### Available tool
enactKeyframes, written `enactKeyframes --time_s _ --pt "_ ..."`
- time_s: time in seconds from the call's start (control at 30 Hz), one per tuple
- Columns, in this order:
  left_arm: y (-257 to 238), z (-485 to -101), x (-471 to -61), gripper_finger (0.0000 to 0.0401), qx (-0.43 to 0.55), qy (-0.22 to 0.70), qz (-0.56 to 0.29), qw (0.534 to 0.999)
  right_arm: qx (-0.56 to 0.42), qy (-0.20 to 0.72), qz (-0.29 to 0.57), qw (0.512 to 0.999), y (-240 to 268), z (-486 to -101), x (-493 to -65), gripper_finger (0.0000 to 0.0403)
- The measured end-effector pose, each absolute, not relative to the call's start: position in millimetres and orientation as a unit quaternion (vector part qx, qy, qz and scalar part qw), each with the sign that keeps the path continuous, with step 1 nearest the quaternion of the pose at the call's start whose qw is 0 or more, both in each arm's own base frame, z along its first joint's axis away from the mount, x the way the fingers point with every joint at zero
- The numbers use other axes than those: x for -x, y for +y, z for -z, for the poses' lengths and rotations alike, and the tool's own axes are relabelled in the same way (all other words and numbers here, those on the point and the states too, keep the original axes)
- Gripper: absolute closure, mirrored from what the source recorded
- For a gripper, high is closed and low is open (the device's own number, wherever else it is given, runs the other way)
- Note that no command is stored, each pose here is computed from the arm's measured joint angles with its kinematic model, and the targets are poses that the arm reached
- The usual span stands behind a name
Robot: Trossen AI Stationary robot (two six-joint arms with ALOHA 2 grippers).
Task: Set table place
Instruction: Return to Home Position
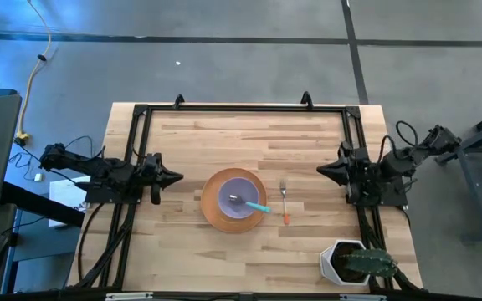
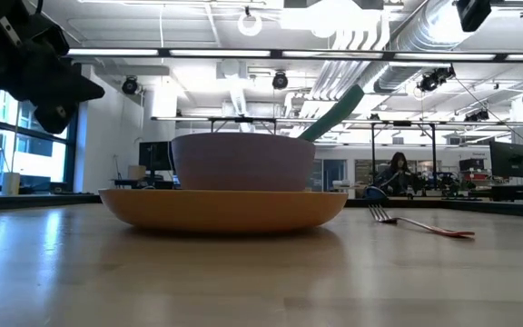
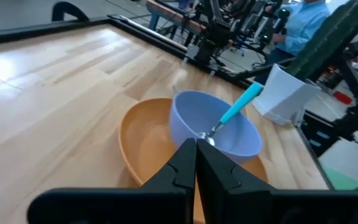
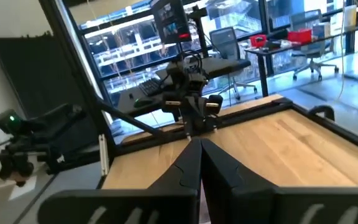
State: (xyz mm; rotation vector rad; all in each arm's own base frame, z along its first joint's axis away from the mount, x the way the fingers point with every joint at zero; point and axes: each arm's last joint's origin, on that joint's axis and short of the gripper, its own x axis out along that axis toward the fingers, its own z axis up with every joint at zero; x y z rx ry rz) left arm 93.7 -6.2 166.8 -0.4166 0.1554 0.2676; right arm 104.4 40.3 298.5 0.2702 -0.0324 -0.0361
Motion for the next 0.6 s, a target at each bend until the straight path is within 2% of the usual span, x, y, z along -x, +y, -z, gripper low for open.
enactKeyframes --time_s 0.23,0.6 --pt "-5 -167 -94 0.0401 0.2 0.074 -0.145 0.966 -0.109 -0.039 0.012 0.993 32 -293 -101 0.0403" --pt "-5 -167 -94 0.0401 0.196 0.074 -0.145 0.967 -0.182 -0.115 -0.013 0.977 23 -219 -107 0.0403"
